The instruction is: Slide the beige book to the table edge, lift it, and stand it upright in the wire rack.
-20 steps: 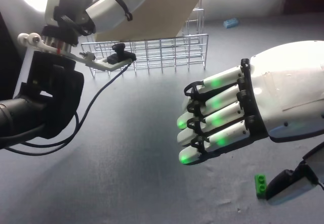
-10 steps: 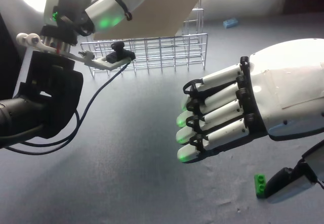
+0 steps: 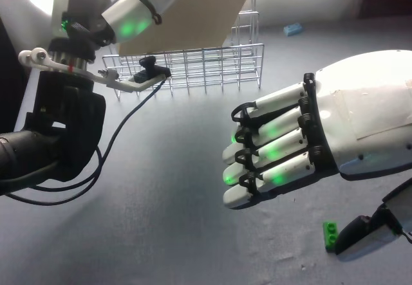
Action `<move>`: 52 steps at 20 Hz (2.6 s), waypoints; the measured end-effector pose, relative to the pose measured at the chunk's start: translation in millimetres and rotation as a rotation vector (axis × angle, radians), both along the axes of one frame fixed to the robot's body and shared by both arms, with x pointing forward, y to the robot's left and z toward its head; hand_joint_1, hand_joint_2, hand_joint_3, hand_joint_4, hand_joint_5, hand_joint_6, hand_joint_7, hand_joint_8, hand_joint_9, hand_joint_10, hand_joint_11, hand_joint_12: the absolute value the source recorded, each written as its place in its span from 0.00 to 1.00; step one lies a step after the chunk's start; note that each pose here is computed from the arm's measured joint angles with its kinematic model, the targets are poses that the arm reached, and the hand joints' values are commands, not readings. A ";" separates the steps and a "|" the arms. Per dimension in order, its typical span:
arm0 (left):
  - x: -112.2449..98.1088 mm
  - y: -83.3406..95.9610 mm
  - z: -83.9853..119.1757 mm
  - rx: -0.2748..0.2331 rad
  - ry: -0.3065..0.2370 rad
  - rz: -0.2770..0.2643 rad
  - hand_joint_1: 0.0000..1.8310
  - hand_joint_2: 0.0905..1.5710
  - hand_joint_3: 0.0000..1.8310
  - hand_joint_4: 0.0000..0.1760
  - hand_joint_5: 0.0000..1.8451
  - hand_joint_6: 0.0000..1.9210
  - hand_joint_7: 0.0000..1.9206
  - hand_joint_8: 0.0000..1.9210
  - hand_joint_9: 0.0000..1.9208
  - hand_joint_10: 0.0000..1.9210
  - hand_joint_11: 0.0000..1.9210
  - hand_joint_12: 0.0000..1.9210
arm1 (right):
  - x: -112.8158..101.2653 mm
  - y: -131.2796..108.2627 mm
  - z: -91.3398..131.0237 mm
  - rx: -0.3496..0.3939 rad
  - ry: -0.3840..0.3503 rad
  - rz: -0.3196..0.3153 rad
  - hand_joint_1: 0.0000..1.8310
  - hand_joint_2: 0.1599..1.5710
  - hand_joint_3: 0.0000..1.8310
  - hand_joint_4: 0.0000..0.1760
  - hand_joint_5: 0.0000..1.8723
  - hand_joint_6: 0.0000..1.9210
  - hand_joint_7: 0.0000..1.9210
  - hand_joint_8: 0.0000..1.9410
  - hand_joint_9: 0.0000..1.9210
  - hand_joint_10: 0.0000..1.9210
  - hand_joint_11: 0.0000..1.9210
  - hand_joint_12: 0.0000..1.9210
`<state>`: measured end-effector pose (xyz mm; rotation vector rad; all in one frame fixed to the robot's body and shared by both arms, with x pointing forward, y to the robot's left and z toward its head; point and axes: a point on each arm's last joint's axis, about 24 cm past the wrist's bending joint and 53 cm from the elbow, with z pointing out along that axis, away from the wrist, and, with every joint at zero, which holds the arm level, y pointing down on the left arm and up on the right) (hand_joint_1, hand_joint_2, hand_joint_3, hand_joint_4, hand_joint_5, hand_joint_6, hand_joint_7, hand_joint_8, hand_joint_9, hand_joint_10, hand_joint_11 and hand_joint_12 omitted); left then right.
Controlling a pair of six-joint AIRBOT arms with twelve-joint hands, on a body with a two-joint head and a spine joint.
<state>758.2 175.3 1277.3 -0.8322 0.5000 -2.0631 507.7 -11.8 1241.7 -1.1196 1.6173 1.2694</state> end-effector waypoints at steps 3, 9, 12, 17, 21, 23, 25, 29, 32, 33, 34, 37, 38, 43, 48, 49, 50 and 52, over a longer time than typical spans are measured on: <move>2.2 2.4 -0.9 -0.023 0.011 0.000 0.74 0.76 0.00 0.00 0.41 0.63 0.39 0.71 0.39 0.77 0.34 0.79 | 0.2 -0.1 0.0 0.000 0.000 0.000 0.16 0.72 0.00 0.00 0.16 0.00 0.16 0.00 0.15 0.00 0.00 0.41; 6.9 -2.7 -7.4 -0.072 0.048 -0.010 0.74 0.76 0.00 0.00 0.41 0.63 0.39 0.71 0.39 0.77 0.33 0.79 | 0.1 0.0 -0.1 0.000 0.000 0.000 0.17 0.72 0.00 0.00 0.16 0.00 0.15 0.00 0.14 0.00 0.00 0.38; 13.0 3.4 -9.4 -0.121 0.077 0.007 0.74 0.75 0.00 0.00 0.41 0.63 0.40 0.70 0.40 0.76 0.33 0.78 | 0.5 0.1 0.0 0.000 0.000 -0.002 0.17 0.71 0.00 0.00 0.17 0.00 0.16 0.00 0.16 0.00 0.00 0.43; 17.4 2.6 -9.2 -0.143 0.089 0.010 0.73 0.76 0.00 0.00 0.40 0.64 0.38 0.72 0.39 0.77 0.34 0.78 | -1.0 1.8 0.1 0.001 0.000 0.001 0.17 0.72 0.00 0.00 0.16 0.00 0.15 0.00 0.14 0.00 0.00 0.40; 22.6 4.7 -7.5 -0.167 0.096 0.009 0.74 0.76 0.00 0.00 0.41 0.64 0.39 0.71 0.40 0.76 0.36 0.75 | -2.6 3.8 0.0 0.001 0.001 0.009 0.17 0.72 0.00 0.00 0.15 0.00 0.15 0.00 0.15 0.00 0.00 0.41; 22.7 3.4 -7.0 -0.191 0.095 -0.018 0.73 0.76 0.00 0.00 0.41 0.63 0.39 0.72 0.39 0.77 0.35 0.76 | -2.4 3.8 0.0 0.001 0.001 0.009 0.17 0.72 0.00 0.00 0.15 0.00 0.15 0.00 0.15 0.00 0.00 0.41; 18.0 -5.6 -2.0 -0.173 0.070 -0.083 0.74 0.76 0.00 0.00 0.41 0.63 0.39 0.72 0.39 0.77 0.34 0.77 | -2.5 3.9 0.0 0.001 0.001 0.009 0.16 0.72 0.00 0.00 0.15 0.00 0.15 0.00 0.15 0.00 0.00 0.41; 1.1 -24.4 5.3 -0.094 0.000 -0.175 0.74 0.75 0.00 0.00 0.42 0.61 0.40 0.70 0.40 0.76 0.35 0.77 | -5.1 5.3 0.2 0.002 0.002 0.015 0.16 0.72 0.00 0.00 0.16 0.00 0.16 0.00 0.15 0.00 0.00 0.40; -4.2 -29.2 10.4 -0.074 -0.030 -0.188 0.74 0.75 0.00 0.00 0.41 0.63 0.40 0.70 0.40 0.76 0.34 0.77 | -4.3 5.2 -0.1 0.001 0.001 0.012 0.17 0.72 0.00 0.00 0.16 0.00 0.15 0.00 0.15 0.00 0.00 0.38; -6.8 -31.2 13.0 -0.057 -0.048 -0.192 0.74 0.74 0.00 0.00 0.44 0.60 0.41 0.68 0.41 0.75 0.34 0.77 | -4.3 5.4 0.0 0.001 0.001 0.012 0.18 0.72 0.00 0.00 0.16 0.00 0.16 0.00 0.15 0.00 0.00 0.41; -7.7 -32.3 15.3 -0.047 -0.058 -0.194 0.74 0.75 0.00 0.00 0.43 0.62 0.41 0.69 0.40 0.76 0.34 0.77 | -4.6 6.1 0.0 0.001 0.001 0.014 0.19 0.71 0.00 0.00 0.16 0.00 0.16 0.00 0.16 0.00 0.00 0.42; -4.7 -24.0 19.4 -0.054 -0.065 -0.176 0.74 0.75 0.00 0.00 0.42 0.63 0.41 0.69 0.40 0.75 0.34 0.78 | -7.2 10.5 -0.2 0.002 0.002 0.027 0.17 0.72 0.00 0.00 0.15 0.00 0.14 0.00 0.14 0.00 0.00 0.38; -2.7 -20.5 19.1 -0.057 -0.060 -0.167 0.74 0.75 0.00 0.00 0.42 0.63 0.40 0.69 0.40 0.76 0.34 0.78 | -8.1 12.2 -0.2 0.003 0.002 0.031 0.17 0.71 0.00 0.00 0.16 0.01 0.15 0.00 0.15 0.00 0.00 0.40; 1.4 -0.8 22.2 -0.074 -0.063 -0.125 0.74 0.74 0.00 0.00 0.43 0.61 0.42 0.67 0.42 0.74 0.37 0.77 | -11.5 21.6 7.0 0.020 -0.003 0.049 0.18 0.71 0.00 0.00 0.15 0.00 0.15 0.00 0.15 0.00 0.00 0.40; 1.2 0.8 17.2 -0.065 -0.050 -0.128 0.74 0.75 0.00 0.00 0.40 0.65 0.41 0.68 0.40 0.76 0.34 0.78 | -10.2 24.9 7.3 0.021 -0.002 0.048 0.19 0.71 0.00 0.00 0.15 0.00 0.15 0.00 0.15 0.00 0.00 0.41; 1.9 2.4 16.7 -0.074 -0.047 -0.123 0.74 0.75 0.00 0.00 0.41 0.64 0.40 0.69 0.40 0.76 0.34 0.78 | -9.3 25.3 7.2 0.021 -0.003 0.046 0.18 0.72 0.00 0.00 0.15 0.00 0.15 0.00 0.15 0.00 0.00 0.39; 1.9 3.4 16.8 -0.081 -0.048 -0.120 0.74 0.75 0.00 0.00 0.41 0.63 0.40 0.69 0.40 0.76 0.34 0.78 | -9.4 25.7 7.5 0.022 -0.003 0.047 0.19 0.72 0.00 0.00 0.14 0.00 0.14 0.00 0.14 0.00 0.00 0.38; 2.6 3.5 15.9 -0.090 -0.044 -0.119 0.74 0.76 0.00 0.00 0.41 0.63 0.40 0.71 0.40 0.77 0.33 0.78 | -9.6 26.2 7.6 0.022 -0.001 0.048 0.18 0.72 0.00 0.00 0.16 0.01 0.16 0.01 0.15 0.01 0.00 0.40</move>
